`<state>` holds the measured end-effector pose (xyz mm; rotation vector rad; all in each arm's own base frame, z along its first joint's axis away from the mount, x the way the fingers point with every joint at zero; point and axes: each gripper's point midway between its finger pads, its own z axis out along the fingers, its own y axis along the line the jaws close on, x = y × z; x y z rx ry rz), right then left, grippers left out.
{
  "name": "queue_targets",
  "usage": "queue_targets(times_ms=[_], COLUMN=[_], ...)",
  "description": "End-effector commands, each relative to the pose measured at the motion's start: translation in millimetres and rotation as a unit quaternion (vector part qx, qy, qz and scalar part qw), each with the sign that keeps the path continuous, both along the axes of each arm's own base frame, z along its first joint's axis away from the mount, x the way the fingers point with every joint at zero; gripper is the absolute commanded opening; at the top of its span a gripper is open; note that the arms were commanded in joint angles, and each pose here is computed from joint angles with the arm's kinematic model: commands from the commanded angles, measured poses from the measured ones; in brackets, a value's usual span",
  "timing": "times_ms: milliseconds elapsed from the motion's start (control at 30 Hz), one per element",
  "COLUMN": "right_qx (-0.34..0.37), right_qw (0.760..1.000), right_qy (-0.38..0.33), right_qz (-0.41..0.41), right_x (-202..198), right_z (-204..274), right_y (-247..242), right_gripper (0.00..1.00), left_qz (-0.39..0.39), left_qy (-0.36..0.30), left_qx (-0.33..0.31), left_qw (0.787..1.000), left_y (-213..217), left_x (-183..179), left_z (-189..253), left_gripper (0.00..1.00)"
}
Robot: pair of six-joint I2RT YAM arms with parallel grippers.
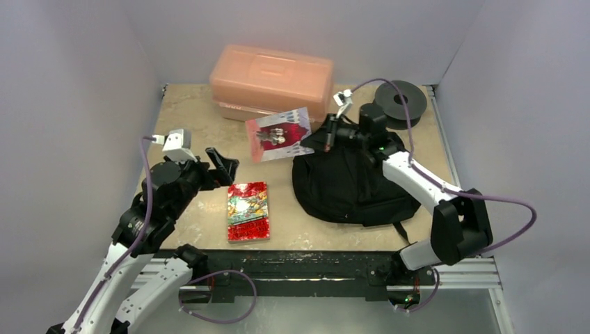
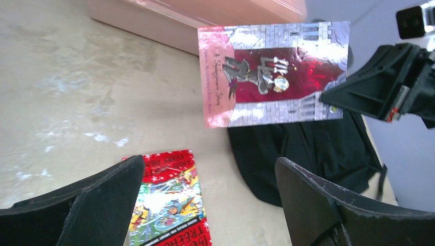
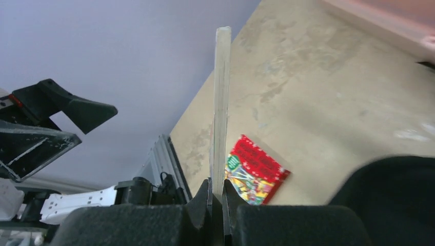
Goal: Pack the student bag
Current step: Pick up the book from the center of the board.
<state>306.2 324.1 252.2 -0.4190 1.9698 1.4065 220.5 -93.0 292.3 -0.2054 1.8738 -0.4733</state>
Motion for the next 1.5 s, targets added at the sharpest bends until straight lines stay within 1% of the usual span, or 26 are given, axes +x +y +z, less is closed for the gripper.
queue_targets(times_ms=[0,33,100,200,267,333,367,467,533,600,767,833,867,967,1000,1033,1067,1100,1133,1167,1200,1233,1267,1300,1367,1467], right_qx=[0.051,0.065,0.088,0.125,0.152,0.169,0.176,0.187,0.197,0.208,0.238,0.246,0.247,0.238,0.233,0.225,0.214,0.192,0.159,0.113,0.043,-0.03,-0.079,-0.107,-0.133,-0.176], right_qw=[0.996,0.995,0.993,0.988,0.984,0.98,0.978,0.976,0.974,0.97,0.961,0.958,0.957,0.958,0.959,0.961,0.963,0.967,0.972,0.979,0.986,0.991,0.986,0.982,0.975,0.964], right_qy=[0.036,0.04,0.04,0.04,0.031,0.033,0.039,0.038,0.039,0.04,0.048,0.052,0.058,0.084,0.093,0.103,0.114,0.136,0.157,0.166,0.162,0.119,0.11,0.103,0.088,0.071], right_qz=[0.062,0.058,0.062,0.076,0.089,0.102,0.103,0.106,0.108,0.117,0.135,0.139,0.14,0.137,0.132,0.126,0.116,0.096,0.068,0.029,-0.021,-0.055,-0.093,-0.116,-0.154,-0.188], right_x=[-25,-27,-38,-54,-63,-71,-73,-77,-78,-81,-86,-87,-86,-80,-77,-73,-67,-57,-47,-33,-19,-5,6,13,25,37], right_z=[-3,0,10,26,39,46,49,55,60,65,73,72,70,55,50,42,33,18,-1,-20,-44,-57,-62,-67,-67,-71], right_y=[-46,-56,-67,-74,-77,-79,-80,-81,-82,-82,-83,-83,-83,-79,-78,-77,-76,-74,-72,-73,-79,-87,-96,-103,-112,-112], right_gripper=[0.0,0.0,0.0,0.0,0.0,0.0,0.0,0.0,0.0,0.0,0.0,0.0,0.0,0.0,0.0,0.0,0.04,0.11,0.19,0.29,0.39,0.46,0.52,0.57,0.61,0.65], left_qz=[-0.112,-0.147,-0.184,-0.239,-0.267,-0.282,-0.282,-0.27,-0.27,-0.293,-0.37,-0.389,-0.395,-0.402,-0.401,-0.398,-0.393,-0.382,-0.368,-0.348,-0.318,-0.286,-0.248,-0.214,-0.139,-0.02], left_qy=[-0.011,-0.003,0.0,0.002,0.016,0.025,0.025,0.028,0.024,0.015,-0.014,-0.023,-0.022,-0.024,-0.02,-0.015,-0.01,-0.005,-0.004,0.002,0.007,0.012,0.015,0.014,0.003,-0.013], left_qx=[-0.023,-0.043,-0.08,-0.135,-0.169,-0.198,-0.207,-0.211,-0.222,-0.251,-0.318,-0.335,-0.344,-0.363,-0.364,-0.363,-0.359,-0.352,-0.34,-0.322,-0.297,-0.262,-0.227,-0.191,-0.121,-0.063], left_qw=[0.993,0.988,0.98,0.962,0.949,0.938,0.937,0.939,0.937,0.922,0.873,0.858,0.851,0.84,0.84,0.842,0.847,0.854,0.866,0.88,0.9,0.922,0.942,0.958,0.983,0.998], left_y=[-43,-57,-73,-91,-97,-98,-96,-91,-91,-99,-116,-120,-121,-122,-123,-123,-123,-122,-120,-116,-110,-101,-89,-76,-45,4], left_x=[1,-2,-1,2,6,11,13,14,12,11,7,7,7,9,11,13,15,17,20,22,26,27,29,28,25,13], left_z=[15,15,19,21,17,14,14,11,12,15,33,38,38,39,36,33,28,24,18,12,5,-1,-6,-9,-8,0], left_gripper=[1.0,1.0,1.0,1.0,1.0,0.98,0.98,0.98,0.99,0.99,0.91,0.84,0.77,0.48,0.34,0.23,0.14,0.08,0.02,0.0,0.0,0.0,0.0,0.0,0.0,0.0])
